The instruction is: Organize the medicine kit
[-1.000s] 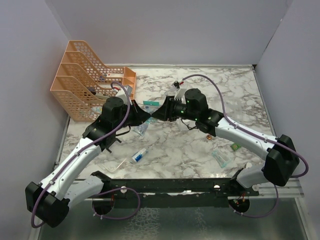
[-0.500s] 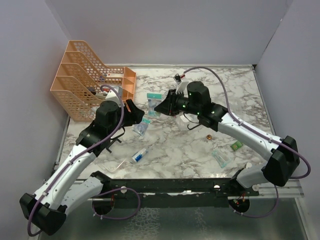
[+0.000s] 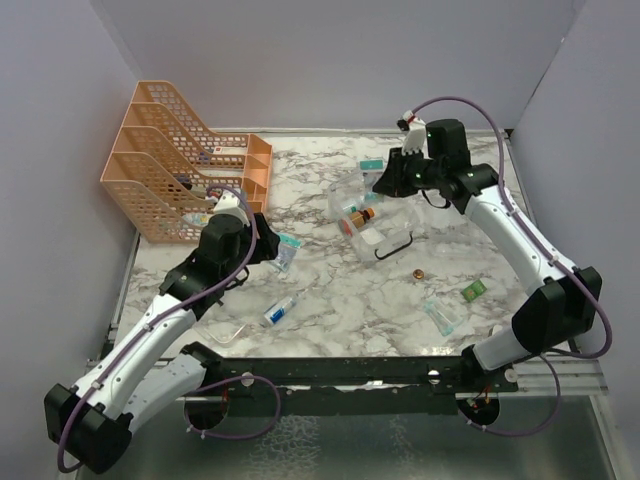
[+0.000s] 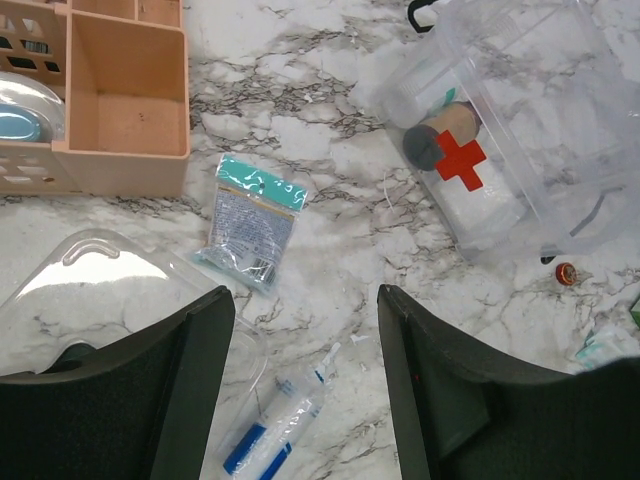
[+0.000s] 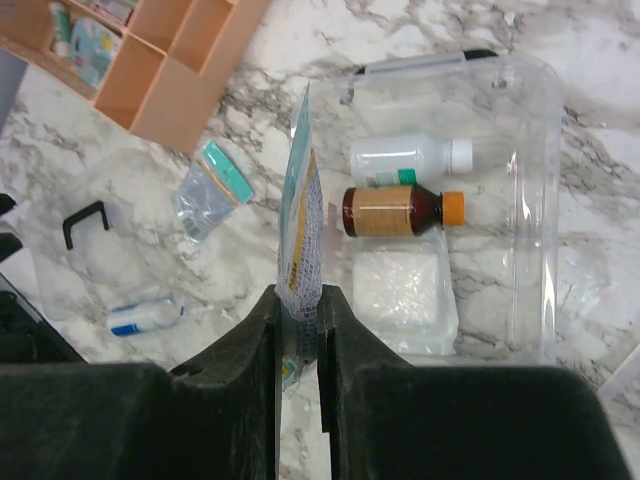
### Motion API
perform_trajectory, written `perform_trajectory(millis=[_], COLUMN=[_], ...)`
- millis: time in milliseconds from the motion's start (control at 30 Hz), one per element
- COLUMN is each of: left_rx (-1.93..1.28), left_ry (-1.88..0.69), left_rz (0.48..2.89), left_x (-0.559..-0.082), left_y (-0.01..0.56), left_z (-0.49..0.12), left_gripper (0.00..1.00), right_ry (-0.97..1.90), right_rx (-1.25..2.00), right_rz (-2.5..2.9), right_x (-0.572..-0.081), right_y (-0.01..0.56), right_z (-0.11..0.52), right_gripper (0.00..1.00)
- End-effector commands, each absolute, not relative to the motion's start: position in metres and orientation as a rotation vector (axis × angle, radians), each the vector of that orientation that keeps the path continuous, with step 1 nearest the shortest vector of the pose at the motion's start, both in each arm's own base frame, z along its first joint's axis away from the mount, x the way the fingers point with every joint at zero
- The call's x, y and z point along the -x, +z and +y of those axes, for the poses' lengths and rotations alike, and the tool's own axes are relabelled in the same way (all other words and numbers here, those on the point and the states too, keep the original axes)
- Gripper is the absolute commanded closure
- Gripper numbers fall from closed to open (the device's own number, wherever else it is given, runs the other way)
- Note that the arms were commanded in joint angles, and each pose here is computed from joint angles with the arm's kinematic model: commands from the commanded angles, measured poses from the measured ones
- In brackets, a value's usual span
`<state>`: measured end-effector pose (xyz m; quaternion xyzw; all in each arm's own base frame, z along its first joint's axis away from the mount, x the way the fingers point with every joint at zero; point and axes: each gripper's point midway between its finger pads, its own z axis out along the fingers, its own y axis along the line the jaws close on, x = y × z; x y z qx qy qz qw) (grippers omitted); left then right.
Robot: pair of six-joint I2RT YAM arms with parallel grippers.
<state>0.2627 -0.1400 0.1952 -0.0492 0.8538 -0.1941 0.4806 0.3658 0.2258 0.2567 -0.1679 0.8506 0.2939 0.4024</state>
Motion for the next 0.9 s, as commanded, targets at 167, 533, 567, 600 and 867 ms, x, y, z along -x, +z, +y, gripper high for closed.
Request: perform_trajectory(millis=[167, 533, 567, 600, 867], left_rx=[0.122, 0.131, 0.133, 0.135, 0.131], left_ry=[-0.52, -0.53, -0.528, -0.527, -0.532], left_rz=[2.031, 1.995, 1.991, 1.989, 1.99], left_x=[-0.26, -0.255, -0.255, -0.256, -0.256], left_y=[0.199, 0.207, 0.208, 0.209, 0.209], left_z=[-0.141, -0.137, -0.137, -0.136, -0.137], left_gripper=[0.39, 0.38, 0.38, 0.38, 0.37], right_ry=[0.602, 0.737, 0.742, 0.753, 0.84], right_rx=[0.566, 0.66, 0.67, 0.682, 0.732], right_rz=[2.348, 2.561, 2.572, 2.576, 2.62], right_x=[-0.36, -0.362, -0.362, -0.362, -0.348], right_y=[0.21, 0.136, 0.134, 0.132, 0.118], right_z=[0.206, 0.227, 0.227, 0.228, 0.233], right_gripper=[0.99, 0.99, 0.99, 0.99, 0.98])
